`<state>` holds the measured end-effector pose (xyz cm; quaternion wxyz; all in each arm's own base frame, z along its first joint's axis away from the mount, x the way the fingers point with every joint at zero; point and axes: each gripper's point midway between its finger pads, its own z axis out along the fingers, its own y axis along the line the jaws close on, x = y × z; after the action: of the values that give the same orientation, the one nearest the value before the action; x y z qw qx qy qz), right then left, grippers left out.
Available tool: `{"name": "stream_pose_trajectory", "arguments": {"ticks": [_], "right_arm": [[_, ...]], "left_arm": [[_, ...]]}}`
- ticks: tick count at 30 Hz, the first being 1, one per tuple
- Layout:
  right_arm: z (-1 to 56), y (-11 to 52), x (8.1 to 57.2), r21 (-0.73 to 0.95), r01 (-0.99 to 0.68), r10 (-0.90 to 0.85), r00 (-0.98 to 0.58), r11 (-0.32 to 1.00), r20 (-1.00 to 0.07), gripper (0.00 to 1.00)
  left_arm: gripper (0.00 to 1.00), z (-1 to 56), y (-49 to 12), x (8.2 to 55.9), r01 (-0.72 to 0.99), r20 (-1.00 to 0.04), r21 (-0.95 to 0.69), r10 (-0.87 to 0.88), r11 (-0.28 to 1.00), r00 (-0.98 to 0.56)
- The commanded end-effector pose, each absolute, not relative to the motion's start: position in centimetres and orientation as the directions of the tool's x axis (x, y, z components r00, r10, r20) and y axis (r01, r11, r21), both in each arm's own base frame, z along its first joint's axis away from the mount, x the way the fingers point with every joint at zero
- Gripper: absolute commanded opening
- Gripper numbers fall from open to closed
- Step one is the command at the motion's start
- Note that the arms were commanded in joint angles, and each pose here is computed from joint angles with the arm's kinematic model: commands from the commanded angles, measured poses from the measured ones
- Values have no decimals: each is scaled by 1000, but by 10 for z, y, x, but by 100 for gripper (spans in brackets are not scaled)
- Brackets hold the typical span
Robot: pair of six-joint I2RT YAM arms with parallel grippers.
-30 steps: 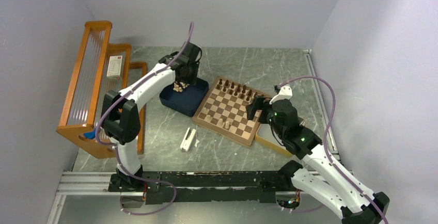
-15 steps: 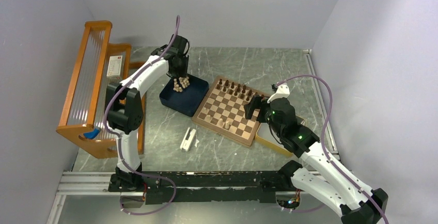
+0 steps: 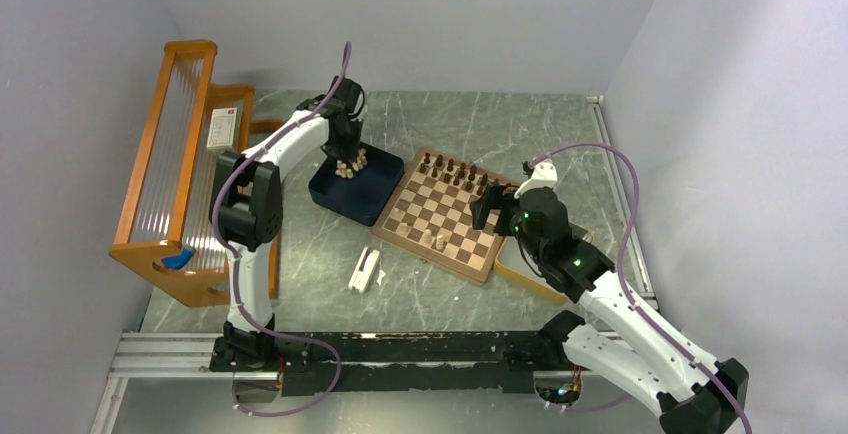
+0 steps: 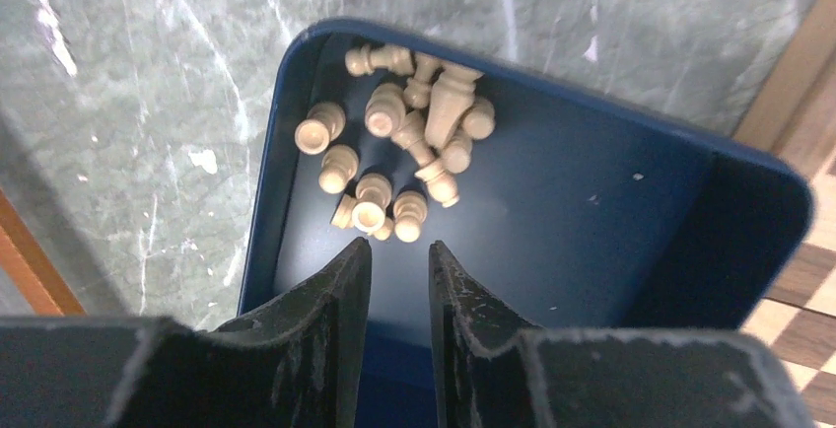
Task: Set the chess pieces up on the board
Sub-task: Pick up the chess piece from the storage box.
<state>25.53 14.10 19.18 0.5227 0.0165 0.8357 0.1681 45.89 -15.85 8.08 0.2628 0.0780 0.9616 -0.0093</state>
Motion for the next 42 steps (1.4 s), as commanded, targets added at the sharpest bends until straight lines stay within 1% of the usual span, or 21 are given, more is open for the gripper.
{"name": "stream_pose_trajectory", "arguments": {"ticks": [1,22,32,36,42], "right_arm": [[191,144,258,298,-156,203,-444,942,-873,95],[194,144,261,292,-154,199,-439,944,-876,95],[190,144,259,295,-151,201,-446,944,-872,95],[190,143,259,296,-150,204,-444,943,-873,95],[187,142,259,291,-146,199,-448,946,-872,95]], "left_arm": [[32,65,-151,456,166,-483,4,148,986,-863],[29,32,-157,457,199,-431,-18,172,980,-886],[27,32,-154,457,198,-431,-5,176,980,-885],[23,29,-155,457,202,-423,-9,179,979,-888],[23,34,-155,458,203,-433,-9,179,979,-884]]}}
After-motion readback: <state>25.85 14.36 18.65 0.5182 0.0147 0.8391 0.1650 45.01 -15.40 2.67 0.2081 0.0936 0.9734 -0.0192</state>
